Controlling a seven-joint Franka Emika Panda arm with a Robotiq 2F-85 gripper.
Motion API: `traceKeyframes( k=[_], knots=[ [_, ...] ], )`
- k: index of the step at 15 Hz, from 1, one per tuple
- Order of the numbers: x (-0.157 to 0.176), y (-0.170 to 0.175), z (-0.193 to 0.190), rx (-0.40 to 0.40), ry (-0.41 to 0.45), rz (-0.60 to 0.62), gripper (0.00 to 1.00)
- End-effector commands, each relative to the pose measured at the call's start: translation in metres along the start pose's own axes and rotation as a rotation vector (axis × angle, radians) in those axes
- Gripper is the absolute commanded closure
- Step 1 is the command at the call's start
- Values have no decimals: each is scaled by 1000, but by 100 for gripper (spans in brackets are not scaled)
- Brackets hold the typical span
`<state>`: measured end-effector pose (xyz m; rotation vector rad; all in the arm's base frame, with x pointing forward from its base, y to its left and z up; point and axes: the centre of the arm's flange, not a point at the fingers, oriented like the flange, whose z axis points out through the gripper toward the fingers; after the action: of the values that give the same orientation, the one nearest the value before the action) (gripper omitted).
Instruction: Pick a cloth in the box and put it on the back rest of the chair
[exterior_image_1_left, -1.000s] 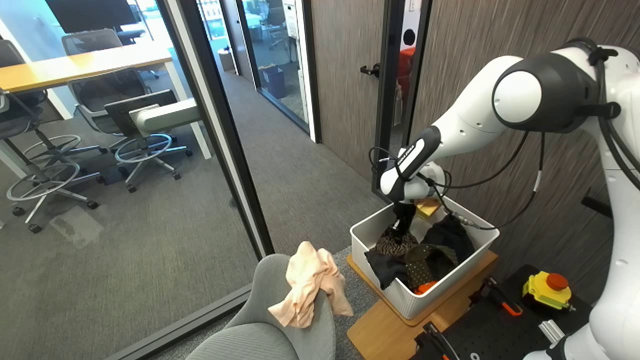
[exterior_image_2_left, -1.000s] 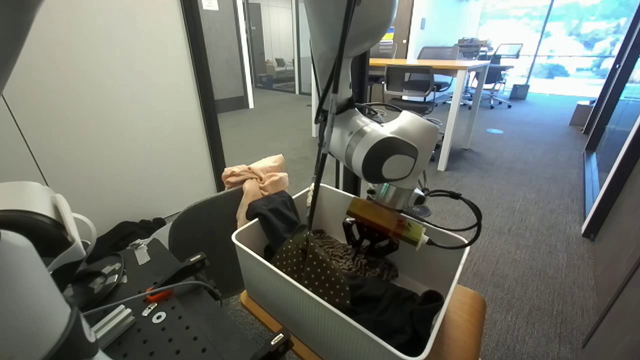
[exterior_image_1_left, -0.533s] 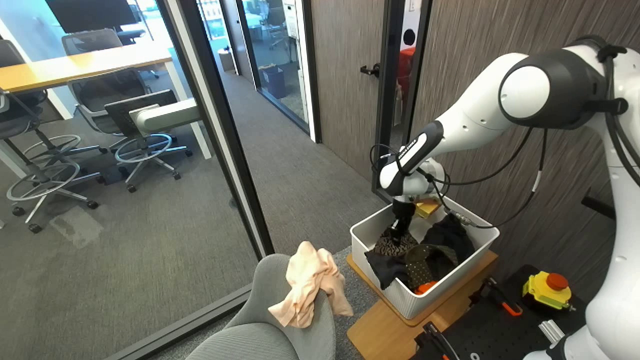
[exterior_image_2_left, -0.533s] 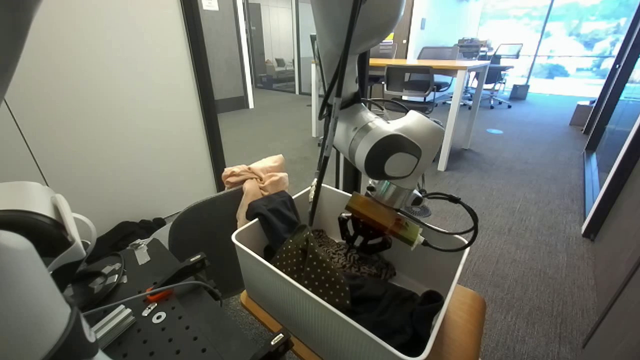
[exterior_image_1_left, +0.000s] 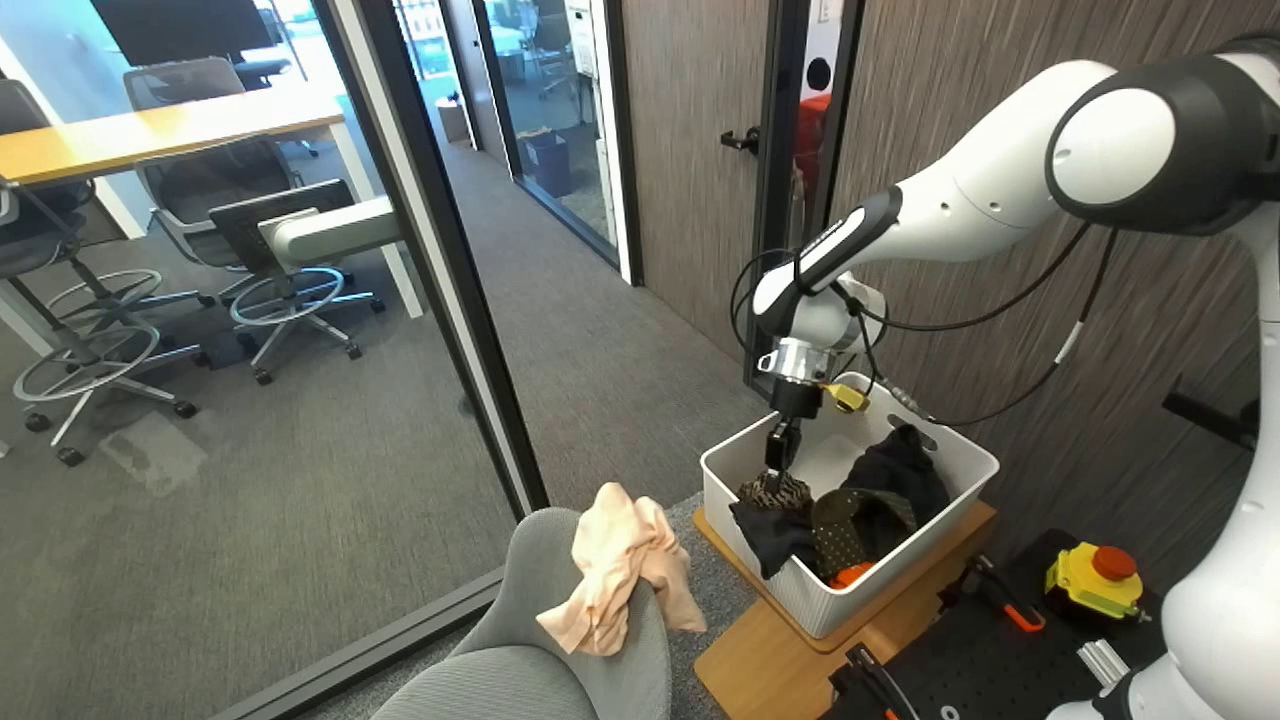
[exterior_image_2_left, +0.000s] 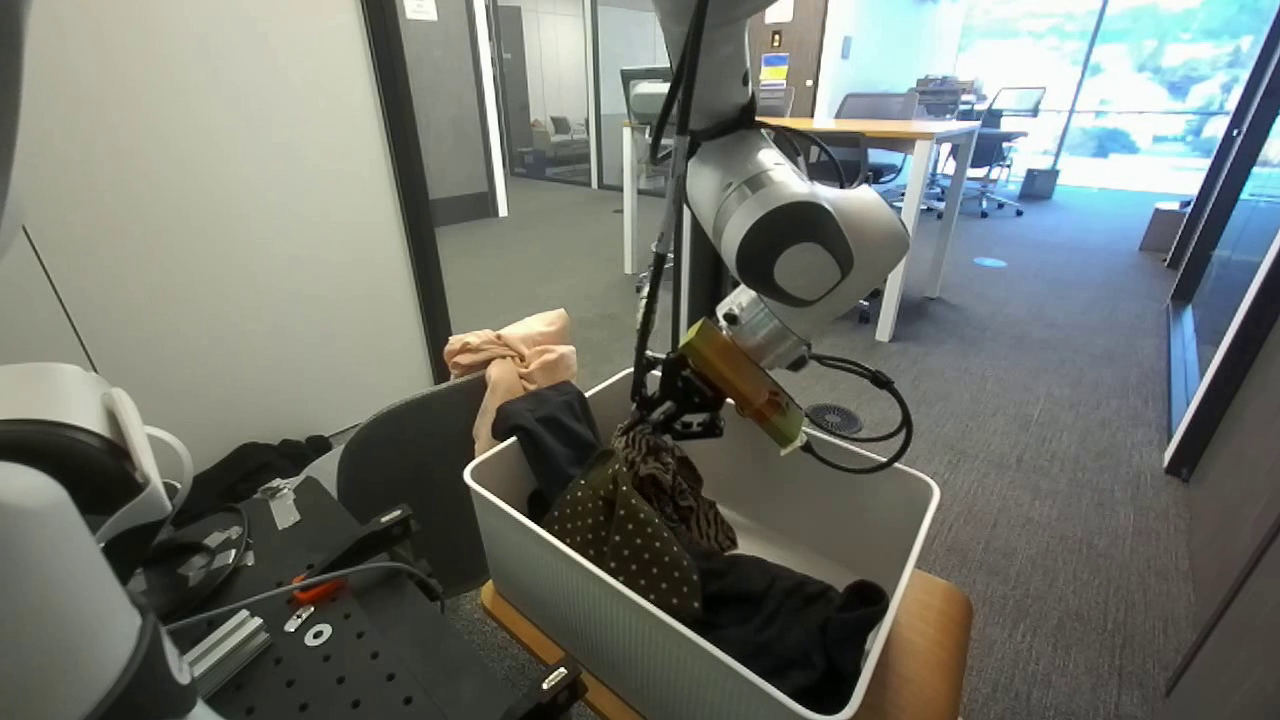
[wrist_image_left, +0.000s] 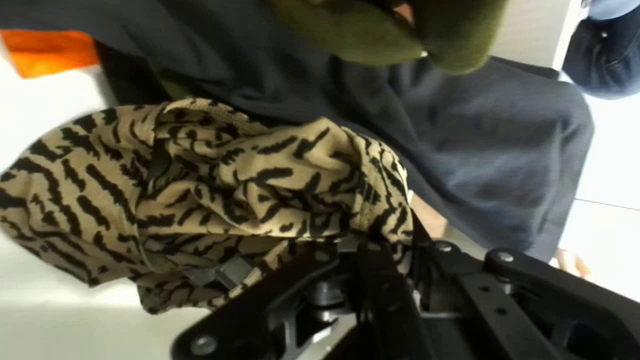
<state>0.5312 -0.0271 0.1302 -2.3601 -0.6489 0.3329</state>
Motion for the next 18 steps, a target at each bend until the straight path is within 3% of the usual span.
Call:
traceKeyframes(
  k=[1, 5, 18],
  knots=[
    [4, -42, -30, 69, 3, -72, 92],
    [18, -89, -56, 68, -20, -180, 92],
    [114, -310, -135, -65, -152, -670, 92]
  ],
)
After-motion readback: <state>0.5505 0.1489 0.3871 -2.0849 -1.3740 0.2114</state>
